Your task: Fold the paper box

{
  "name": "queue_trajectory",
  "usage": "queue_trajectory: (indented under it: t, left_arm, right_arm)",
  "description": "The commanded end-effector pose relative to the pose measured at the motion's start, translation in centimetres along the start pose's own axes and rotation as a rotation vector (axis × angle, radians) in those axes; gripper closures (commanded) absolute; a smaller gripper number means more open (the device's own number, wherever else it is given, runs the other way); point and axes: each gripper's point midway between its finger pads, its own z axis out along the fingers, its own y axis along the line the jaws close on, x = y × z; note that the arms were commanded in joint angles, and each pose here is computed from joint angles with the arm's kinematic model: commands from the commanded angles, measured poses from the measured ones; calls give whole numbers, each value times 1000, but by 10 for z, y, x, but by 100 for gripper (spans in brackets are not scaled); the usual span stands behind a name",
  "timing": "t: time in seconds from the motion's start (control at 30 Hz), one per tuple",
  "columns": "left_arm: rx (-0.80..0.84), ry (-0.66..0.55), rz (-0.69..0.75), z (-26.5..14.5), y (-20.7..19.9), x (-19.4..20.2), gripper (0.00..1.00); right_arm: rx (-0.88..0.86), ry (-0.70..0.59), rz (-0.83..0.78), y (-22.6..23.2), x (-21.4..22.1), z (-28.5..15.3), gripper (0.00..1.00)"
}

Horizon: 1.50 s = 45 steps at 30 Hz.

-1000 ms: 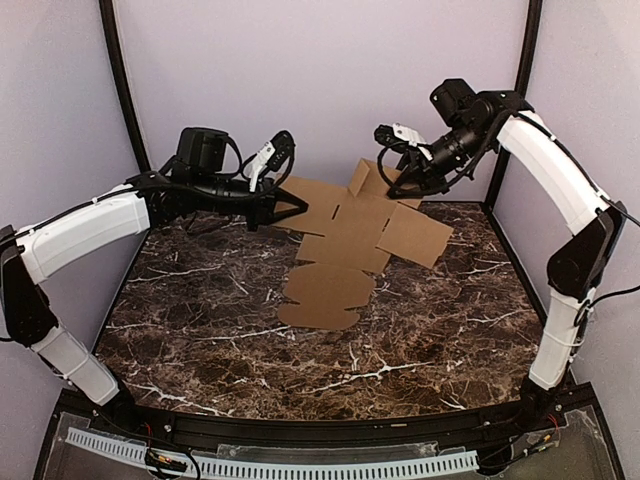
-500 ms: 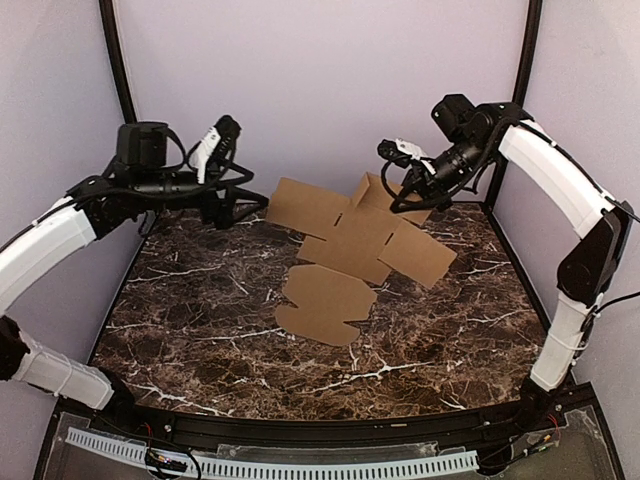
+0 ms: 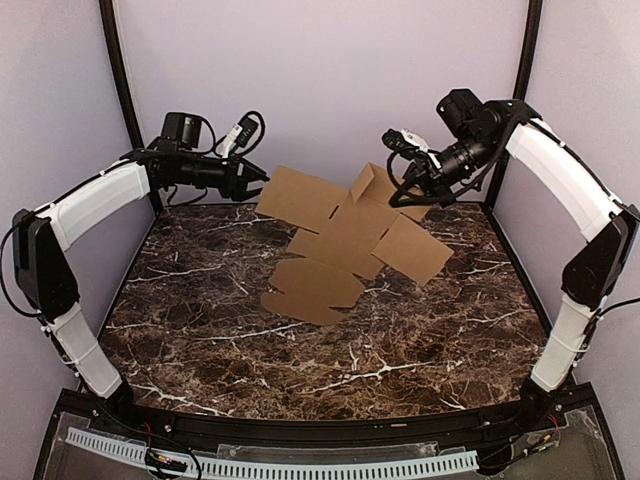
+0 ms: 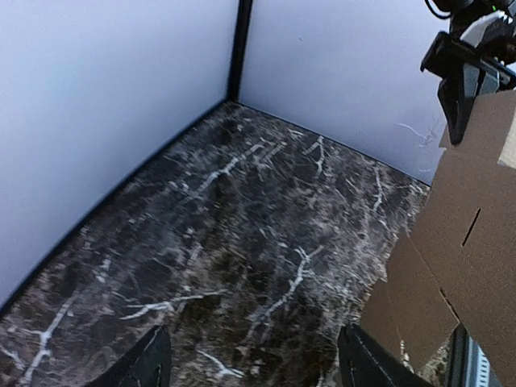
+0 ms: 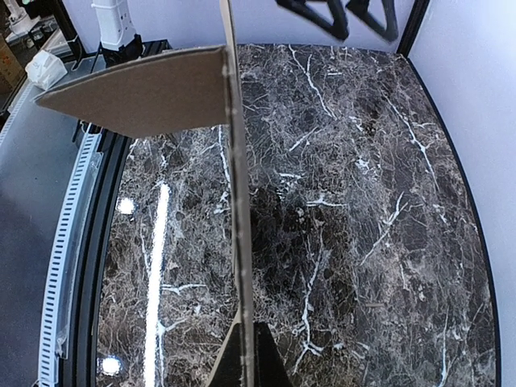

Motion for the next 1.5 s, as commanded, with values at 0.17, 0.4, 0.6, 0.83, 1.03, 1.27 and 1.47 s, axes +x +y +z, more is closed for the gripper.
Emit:
queue_trajectory:
  t: [0.17, 0.4, 0.6, 0.83, 1.03, 1.27, 1.47]
  left_arm:
    - [366, 39, 30, 22, -107, -8, 27]
    - [379, 80, 63, 36, -133, 4, 26]
    - [356, 98, 92, 48, -145, 11, 23]
    - [338, 28, 41, 38, -153, -4, 20]
    - [275, 43, -1, 18, -141, 0, 19]
    - [280, 2, -98, 1, -127, 7, 18]
    - [347, -10, -193, 19, -127, 13, 19]
  right_arm:
    - [41, -45, 54, -22, -13, 3, 100]
    - [35, -58, 111, -31, -12, 9, 100]
    - [47, -65, 146, -36, -10, 9, 100]
    - [74, -47, 144, -36, -2, 6, 100]
    - [78, -46, 121, -27, 1, 3, 100]
    - [74, -28, 115, -22, 8, 5, 100]
    - [66, -26, 145, -29, 12, 12, 100]
